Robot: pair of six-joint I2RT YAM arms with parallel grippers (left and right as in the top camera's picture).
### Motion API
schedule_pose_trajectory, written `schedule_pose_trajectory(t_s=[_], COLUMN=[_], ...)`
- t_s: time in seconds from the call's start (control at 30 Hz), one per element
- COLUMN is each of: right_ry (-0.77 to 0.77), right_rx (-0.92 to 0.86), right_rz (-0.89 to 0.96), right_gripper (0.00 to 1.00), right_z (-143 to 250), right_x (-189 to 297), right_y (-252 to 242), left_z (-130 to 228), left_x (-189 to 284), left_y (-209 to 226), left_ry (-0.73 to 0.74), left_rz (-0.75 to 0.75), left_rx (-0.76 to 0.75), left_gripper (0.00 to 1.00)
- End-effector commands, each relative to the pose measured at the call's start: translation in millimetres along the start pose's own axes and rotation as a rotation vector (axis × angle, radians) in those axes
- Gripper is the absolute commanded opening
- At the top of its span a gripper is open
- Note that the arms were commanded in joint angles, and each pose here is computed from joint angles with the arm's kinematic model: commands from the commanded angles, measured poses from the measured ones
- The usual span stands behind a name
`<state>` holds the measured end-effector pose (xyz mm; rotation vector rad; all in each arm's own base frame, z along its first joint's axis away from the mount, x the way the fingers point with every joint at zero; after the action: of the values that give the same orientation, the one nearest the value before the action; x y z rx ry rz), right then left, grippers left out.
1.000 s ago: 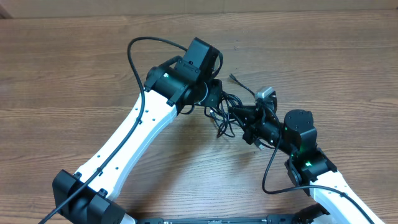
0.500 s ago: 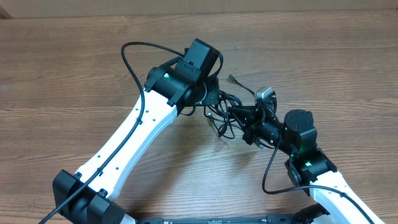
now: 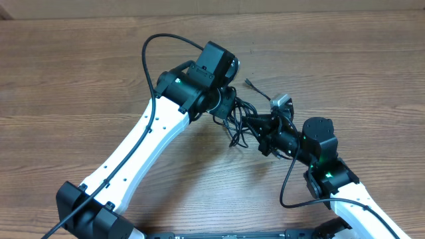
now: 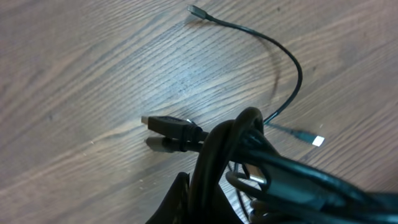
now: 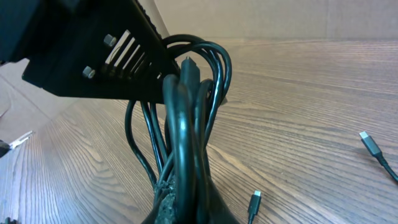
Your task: Untangle cables
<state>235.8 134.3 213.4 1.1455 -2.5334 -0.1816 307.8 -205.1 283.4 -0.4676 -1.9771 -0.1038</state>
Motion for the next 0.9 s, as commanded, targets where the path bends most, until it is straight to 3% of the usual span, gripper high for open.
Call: schedule_pose_trajectory(t_s=[0.0, 0.13, 0.27, 0.47, 0.7, 0.87], right_ry=[-0.008, -0.009, -0.008, -0.008, -0.008, -0.008], right_rx=[0.005, 0.005, 0.005, 0.005, 0.005, 0.005], right_rz=[0.034, 0.034, 0.034, 0.034, 0.034, 0.034], right_gripper=[0.08, 0.09, 0.17, 0.44, 0.69, 0.77], right_z=[-3.2, -3.2, -3.2, -3.2, -3.2, -3.2], right_x=[2.5, 2.5, 2.5, 2.5, 2.5, 2.5], right_y=[-3.5, -3.5, -3.5, -3.5, -3.5, -3.5], left_z=[-8.4, -8.4, -8.4, -8.3, -6.7, -3.9], left_x=[8.0, 8.0, 8.0, 8.0, 7.3, 7.2], left_y=[21.6, 21.5, 21.6, 21.4, 15.8, 3.4], left_ry=[-0.043, -0.043, -0.043, -0.037, -0.021, -0.013], left_rz=[-0.150, -0.150, -0.150, -0.151, -0.082, 0.073], left_rx=[-0.095, -0.095, -0.095, -0.168, -0.269, -0.382], left_gripper=[0.04, 0.04, 0.04, 0.04, 0.04, 0.04])
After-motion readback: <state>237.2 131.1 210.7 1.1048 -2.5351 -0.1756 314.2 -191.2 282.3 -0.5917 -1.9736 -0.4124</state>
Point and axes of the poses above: each gripper's point midway between its finger pads, its own x axis back along the fingers, its own y axis along the line the jaws close on, z = x × y, the point moved 9 cm from there along x, back along the fingers, and after that the axes turned 6 degrees about x, right-handed, at the moved point
